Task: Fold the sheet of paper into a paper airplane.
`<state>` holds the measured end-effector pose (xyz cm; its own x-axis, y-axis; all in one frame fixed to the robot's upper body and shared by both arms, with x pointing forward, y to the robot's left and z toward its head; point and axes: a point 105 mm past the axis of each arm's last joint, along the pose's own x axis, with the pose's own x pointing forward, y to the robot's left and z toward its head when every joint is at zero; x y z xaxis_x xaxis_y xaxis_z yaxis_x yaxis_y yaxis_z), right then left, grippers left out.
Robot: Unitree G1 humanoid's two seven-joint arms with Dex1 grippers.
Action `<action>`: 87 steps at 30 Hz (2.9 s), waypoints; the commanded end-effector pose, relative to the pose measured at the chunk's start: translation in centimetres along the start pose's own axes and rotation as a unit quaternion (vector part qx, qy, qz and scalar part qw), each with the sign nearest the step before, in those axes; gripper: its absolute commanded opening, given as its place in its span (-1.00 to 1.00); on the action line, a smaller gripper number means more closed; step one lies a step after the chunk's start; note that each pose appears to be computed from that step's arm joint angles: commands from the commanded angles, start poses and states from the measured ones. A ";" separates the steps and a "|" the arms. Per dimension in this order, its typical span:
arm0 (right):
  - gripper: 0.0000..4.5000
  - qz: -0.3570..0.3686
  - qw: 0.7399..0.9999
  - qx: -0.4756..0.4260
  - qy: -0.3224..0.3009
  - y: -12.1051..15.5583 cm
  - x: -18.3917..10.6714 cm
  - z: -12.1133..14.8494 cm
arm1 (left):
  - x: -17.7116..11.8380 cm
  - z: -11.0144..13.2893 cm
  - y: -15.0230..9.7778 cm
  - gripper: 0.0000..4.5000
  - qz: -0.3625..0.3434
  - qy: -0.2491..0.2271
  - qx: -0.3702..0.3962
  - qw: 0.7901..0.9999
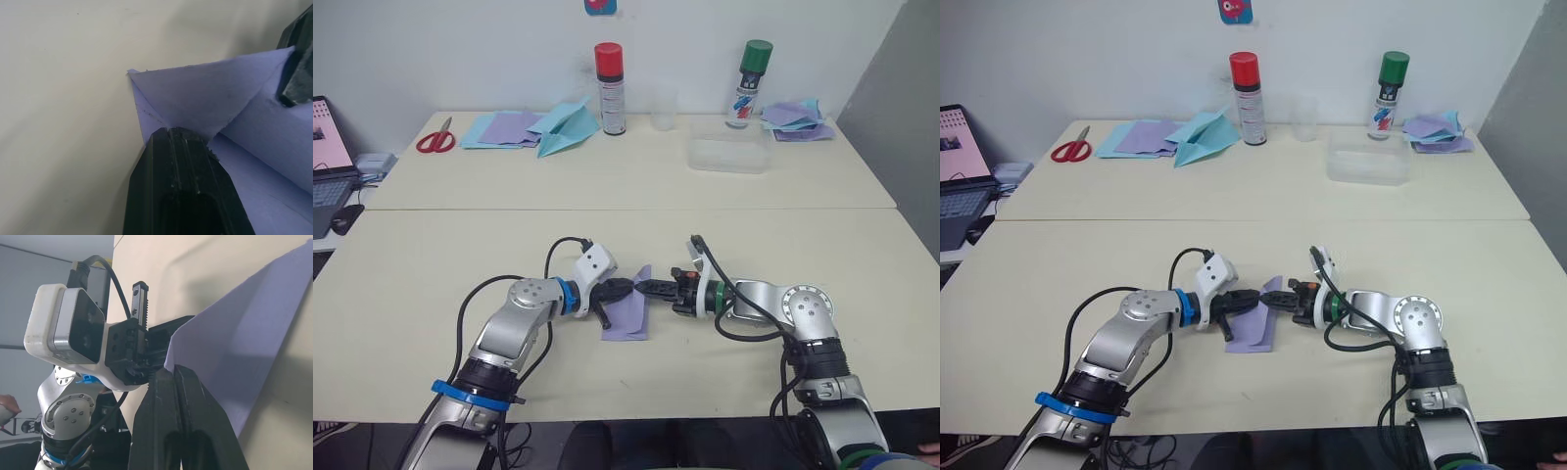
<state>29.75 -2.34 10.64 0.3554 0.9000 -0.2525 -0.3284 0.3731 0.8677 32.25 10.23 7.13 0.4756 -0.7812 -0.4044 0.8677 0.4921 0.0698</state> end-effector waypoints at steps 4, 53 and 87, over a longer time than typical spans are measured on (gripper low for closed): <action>-0.42 0.026 0.999 -0.011 -0.014 1.2 -0.2 0.6 | 0.6 -2.4 -1.0 -1.00 -0.015 0.045 -0.013 0.999; -0.14 0.063 0.996 0.033 -0.047 1.5 0.1 1.4 | 0.5 -2.0 -0.6 -1.00 -0.011 0.035 -0.002 0.999; -1.00 -0.001 0.999 -0.037 0.014 -0.7 1.5 -1.1 | 0.7 -0.4 -1.0 -1.00 -0.028 -0.003 -0.001 1.000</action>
<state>29.48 -1.44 8.76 0.3330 0.8992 -0.2837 -0.3555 0.3984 0.8455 32.28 10.04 7.08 0.4666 -0.7886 -0.4006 0.8758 0.4752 0.0845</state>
